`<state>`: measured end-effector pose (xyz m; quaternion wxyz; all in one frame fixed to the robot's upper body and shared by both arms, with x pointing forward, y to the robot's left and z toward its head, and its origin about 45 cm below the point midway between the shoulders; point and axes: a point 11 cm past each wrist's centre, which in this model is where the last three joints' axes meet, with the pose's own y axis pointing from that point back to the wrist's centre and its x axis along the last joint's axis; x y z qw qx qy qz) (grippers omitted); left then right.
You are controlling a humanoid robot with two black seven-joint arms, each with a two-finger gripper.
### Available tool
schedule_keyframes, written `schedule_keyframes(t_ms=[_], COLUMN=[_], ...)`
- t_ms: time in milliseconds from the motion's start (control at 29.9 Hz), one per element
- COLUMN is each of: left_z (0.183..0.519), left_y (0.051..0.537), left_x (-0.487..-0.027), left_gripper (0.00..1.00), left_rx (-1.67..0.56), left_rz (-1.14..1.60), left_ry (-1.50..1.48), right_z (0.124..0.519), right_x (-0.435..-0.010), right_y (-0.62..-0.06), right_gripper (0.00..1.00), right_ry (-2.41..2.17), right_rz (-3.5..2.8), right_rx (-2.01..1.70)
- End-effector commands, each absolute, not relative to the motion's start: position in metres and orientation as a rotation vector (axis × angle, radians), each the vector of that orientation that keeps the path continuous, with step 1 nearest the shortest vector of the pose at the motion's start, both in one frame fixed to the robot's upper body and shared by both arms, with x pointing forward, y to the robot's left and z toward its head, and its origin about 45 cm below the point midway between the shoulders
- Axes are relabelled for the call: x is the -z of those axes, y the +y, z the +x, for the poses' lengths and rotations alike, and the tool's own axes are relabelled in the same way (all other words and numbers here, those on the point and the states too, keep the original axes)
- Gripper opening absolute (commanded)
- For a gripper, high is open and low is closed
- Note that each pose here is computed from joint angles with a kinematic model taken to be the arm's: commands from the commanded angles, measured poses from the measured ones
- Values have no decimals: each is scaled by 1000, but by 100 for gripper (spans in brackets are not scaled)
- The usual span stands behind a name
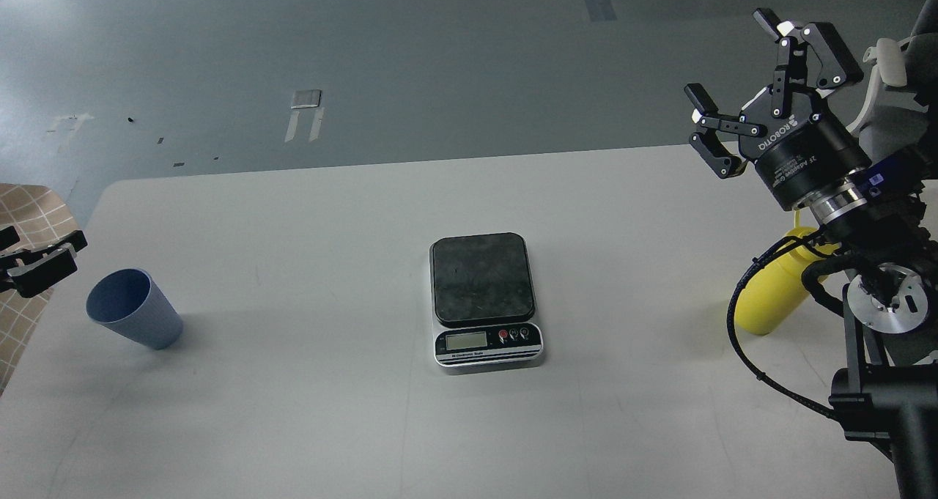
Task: Pour seasoning into cup on scale with both arms
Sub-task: 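Close the left gripper around the side of the blue cup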
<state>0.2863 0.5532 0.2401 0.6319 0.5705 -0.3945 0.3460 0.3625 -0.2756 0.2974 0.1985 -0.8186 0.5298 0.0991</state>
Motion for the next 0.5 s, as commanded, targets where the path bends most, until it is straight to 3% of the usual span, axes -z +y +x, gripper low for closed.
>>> schedule_keyframes(t_ms=[0,468], left_z=[281,261], left_y=[534,527], left_x=[-233,-216], left_gripper=[98,98], left_rx=[-762,-731], left_rz=[1251,1235], left_ry=[-884,-827], right_z=[363,362], right_x=[-297,-297], right_y=[-275,-275], right_gripper=[100,100], right_ry=[1482,1480], right_rz=[-2294,-2291], right_rx=[-279,-280])
